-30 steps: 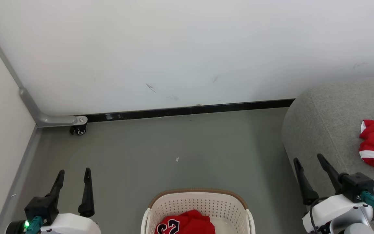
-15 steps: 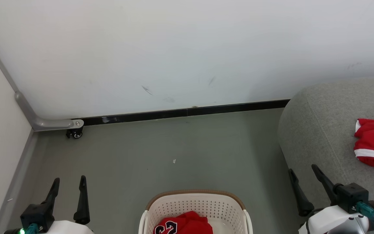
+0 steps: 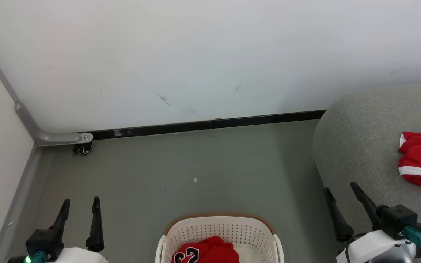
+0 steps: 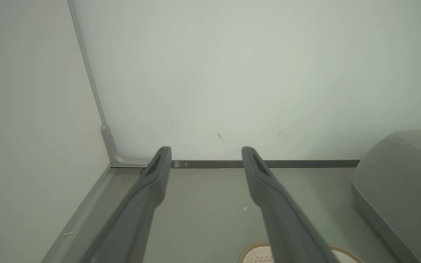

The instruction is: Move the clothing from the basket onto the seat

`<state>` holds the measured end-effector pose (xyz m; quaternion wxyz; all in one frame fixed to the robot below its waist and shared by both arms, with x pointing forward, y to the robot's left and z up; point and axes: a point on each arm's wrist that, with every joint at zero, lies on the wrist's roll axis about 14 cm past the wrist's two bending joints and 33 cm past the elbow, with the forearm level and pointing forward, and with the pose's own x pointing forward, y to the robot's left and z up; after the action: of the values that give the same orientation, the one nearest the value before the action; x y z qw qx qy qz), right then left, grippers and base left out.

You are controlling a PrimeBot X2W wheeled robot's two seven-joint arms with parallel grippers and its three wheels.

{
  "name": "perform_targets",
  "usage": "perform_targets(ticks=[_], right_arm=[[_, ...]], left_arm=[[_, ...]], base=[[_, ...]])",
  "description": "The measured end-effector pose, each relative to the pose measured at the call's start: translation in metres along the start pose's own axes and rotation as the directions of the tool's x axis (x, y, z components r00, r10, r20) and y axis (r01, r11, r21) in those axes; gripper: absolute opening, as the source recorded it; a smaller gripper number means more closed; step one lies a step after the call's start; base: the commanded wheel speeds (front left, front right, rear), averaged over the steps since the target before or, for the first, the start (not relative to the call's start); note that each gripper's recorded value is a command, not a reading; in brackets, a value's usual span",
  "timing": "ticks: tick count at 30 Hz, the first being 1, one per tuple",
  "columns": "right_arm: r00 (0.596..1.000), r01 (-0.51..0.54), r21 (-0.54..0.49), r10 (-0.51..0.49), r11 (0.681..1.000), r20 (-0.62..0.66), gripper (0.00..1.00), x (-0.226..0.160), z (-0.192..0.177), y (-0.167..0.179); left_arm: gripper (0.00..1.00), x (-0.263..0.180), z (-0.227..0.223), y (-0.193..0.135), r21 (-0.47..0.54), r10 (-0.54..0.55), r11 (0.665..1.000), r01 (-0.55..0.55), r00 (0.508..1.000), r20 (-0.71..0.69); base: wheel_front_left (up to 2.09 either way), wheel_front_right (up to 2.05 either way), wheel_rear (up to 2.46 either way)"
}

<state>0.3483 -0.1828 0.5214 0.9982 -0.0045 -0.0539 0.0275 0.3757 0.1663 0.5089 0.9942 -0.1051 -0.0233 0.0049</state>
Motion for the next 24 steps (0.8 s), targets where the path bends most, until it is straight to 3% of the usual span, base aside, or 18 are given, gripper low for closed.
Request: perform_targets(ticks=[12, 24], right_arm=[[1.000, -0.024, 0.026, 0.024, 0.999, -0.014, 1.00, -0.001, -0.004, 0.010], [1.000, 0.008, 0.010, -0.008, 1.000, 0.010, 1.00, 0.002, 0.004, -0.002]], left_arm=[[1.00, 0.002, -0.004, -0.002, 0.000, -0.007, 1.000, 0.007, 1.000, -0.010], [1.00, 0.000, -0.034, -0.028, 0.064, -0.140, 0.987, 0.147, 0.984, -0.106]], base=[[0.00, 0.00, 0.00], [0.00, 0.00, 0.00]])
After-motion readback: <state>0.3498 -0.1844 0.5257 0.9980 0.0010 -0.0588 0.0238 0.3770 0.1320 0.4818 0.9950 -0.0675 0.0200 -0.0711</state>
